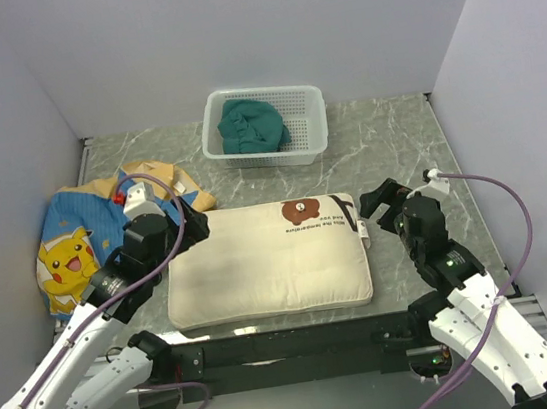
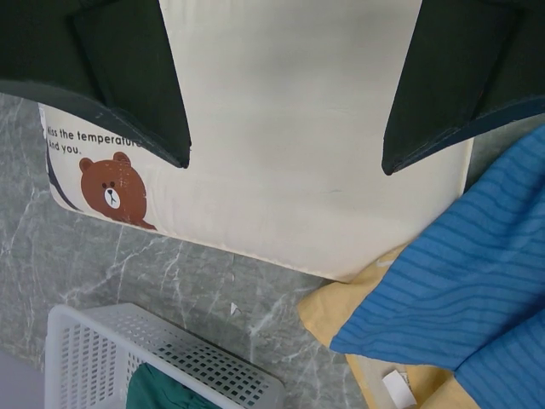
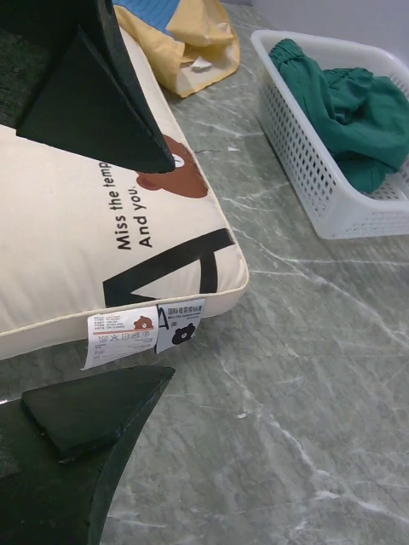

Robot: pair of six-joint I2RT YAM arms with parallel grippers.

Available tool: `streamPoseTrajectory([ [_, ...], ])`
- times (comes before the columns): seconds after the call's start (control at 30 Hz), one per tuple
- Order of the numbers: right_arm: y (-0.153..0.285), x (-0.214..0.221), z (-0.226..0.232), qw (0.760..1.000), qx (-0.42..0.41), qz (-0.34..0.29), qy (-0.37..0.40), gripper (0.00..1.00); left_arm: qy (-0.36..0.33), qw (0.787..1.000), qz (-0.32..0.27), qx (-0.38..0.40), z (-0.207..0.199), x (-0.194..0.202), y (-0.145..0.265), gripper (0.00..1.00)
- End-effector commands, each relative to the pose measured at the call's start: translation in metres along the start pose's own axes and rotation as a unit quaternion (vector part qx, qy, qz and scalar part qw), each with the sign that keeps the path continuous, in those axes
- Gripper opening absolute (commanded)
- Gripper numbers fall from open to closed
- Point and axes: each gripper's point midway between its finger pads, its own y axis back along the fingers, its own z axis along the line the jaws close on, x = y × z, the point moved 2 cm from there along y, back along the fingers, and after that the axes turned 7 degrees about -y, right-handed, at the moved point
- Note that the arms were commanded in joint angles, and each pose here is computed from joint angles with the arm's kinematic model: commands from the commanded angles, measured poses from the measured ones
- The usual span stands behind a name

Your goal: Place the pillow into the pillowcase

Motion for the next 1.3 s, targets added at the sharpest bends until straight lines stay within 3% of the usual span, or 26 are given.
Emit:
streamPoseTrajectory([
  [0.0,-0.001,-0.008,0.008,1.000,-0.009,-0.008,-0.005,1.00,0.024,0.999,-0.016,-0.013,0.004,-0.010,0.007,0.99],
  [0.3,-0.003,-0.002,0.008,1.000,-0.010,0.003,-0.003,1.00,0.041,0.999,-0.026,-0.016,0.008,-0.012,0.014,1.00],
  [0.73,-0.004,0.004,0.006,1.000,-0.007,0.017,-0.003,1.00,0.096,0.989,-0.024,-0.110,0.041,0.002,0.015,0.99],
  [1.03,-0.004,0.007,0.005,1.000,-0.007,0.024,0.003,1.00,0.122,0.983,-0.006,-0.138,0.050,0.022,0.006,0.99],
  [1.27,-0.006,0.012,0.010,0.999,-0.017,0.041,-0.003,1.00,0.168,0.961,0.022,-0.219,0.080,0.071,-0.009,0.99],
])
